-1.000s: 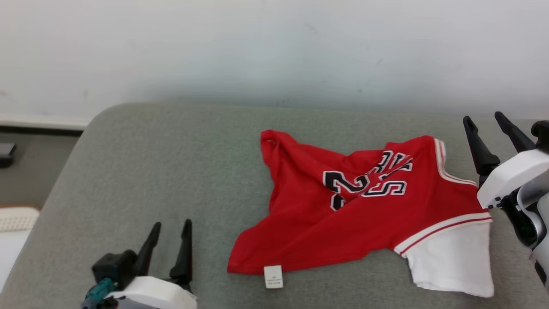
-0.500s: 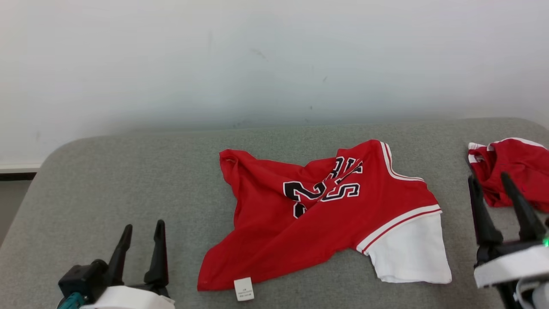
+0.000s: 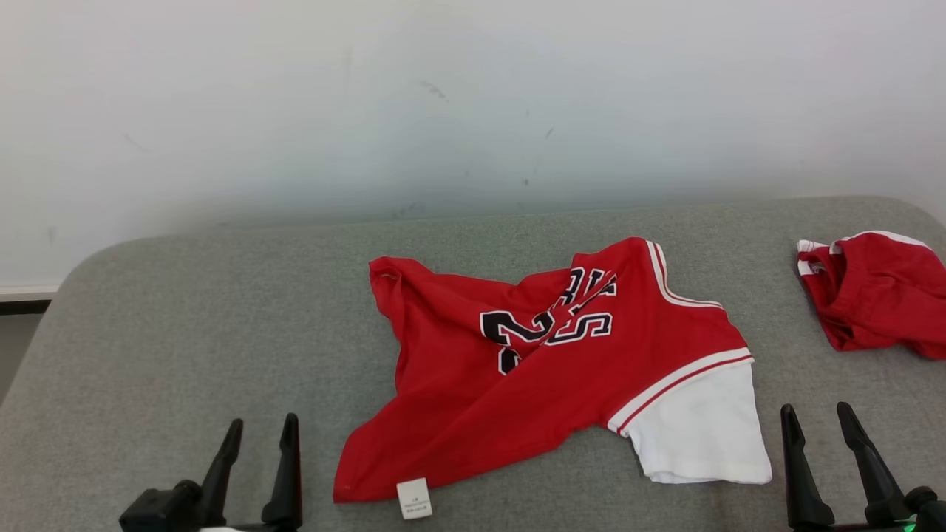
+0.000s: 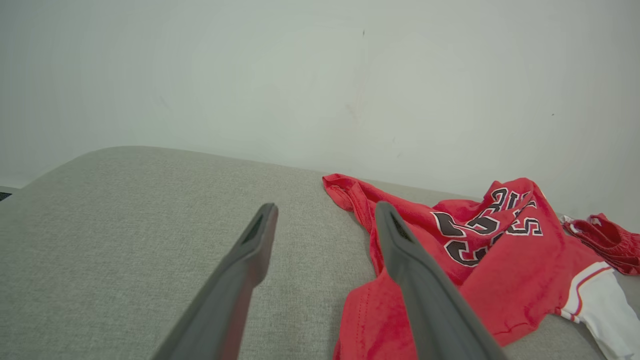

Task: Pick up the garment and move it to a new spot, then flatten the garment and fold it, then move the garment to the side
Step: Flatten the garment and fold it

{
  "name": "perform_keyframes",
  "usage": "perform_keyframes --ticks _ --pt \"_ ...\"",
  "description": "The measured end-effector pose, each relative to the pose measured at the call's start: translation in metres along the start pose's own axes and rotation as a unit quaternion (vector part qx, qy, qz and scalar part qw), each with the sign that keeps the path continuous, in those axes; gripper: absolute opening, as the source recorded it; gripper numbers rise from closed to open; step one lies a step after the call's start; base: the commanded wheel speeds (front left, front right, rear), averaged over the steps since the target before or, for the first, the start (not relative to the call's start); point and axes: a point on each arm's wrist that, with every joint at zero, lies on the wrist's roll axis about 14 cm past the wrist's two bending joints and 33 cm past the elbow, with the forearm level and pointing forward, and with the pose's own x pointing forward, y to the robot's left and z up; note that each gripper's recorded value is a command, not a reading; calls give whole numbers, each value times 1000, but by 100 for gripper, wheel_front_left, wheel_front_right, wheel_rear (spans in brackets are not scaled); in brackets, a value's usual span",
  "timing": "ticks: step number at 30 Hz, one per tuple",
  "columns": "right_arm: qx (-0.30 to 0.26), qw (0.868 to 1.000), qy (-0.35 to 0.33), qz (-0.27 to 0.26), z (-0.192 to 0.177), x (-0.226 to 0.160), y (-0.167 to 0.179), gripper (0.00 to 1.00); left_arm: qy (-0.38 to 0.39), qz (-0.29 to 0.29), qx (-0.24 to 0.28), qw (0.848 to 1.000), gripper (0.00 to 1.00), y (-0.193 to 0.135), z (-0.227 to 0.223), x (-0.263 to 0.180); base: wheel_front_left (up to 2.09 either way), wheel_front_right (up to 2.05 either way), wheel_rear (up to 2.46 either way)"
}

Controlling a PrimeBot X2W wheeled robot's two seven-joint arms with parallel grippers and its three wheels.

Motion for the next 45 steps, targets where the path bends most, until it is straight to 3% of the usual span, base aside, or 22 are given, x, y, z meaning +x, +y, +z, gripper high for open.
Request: perform_keyframes --ticks 12,17,22,29,36,45 --pt "-11 999 31 -17 -18 0 -10 100 21 -16 -1 1000 100 -7 -14 0 0 0 0" --pt "-15 995 91 -26 -39 7 -19 100 63 -23 -12 998 100 -12 -34 2 0 0 0" --pt "-5 983 181 -39 -73 8 -27 100 106 -39 -12 994 100 -19 -49 4 0 0 0" --pt "8 951 305 -58 -120 2 -34 100 214 -65 -6 975 100 -29 -88 -7 0 0 0" --pt "25 936 347 -62 -141 6 -28 100 259 -80 -5 962 100 -33 -102 -7 0 0 0" --pt "33 923 378 -57 -156 11 -23 100 312 -59 3 948 100 -20 -122 -5 0 0 0"
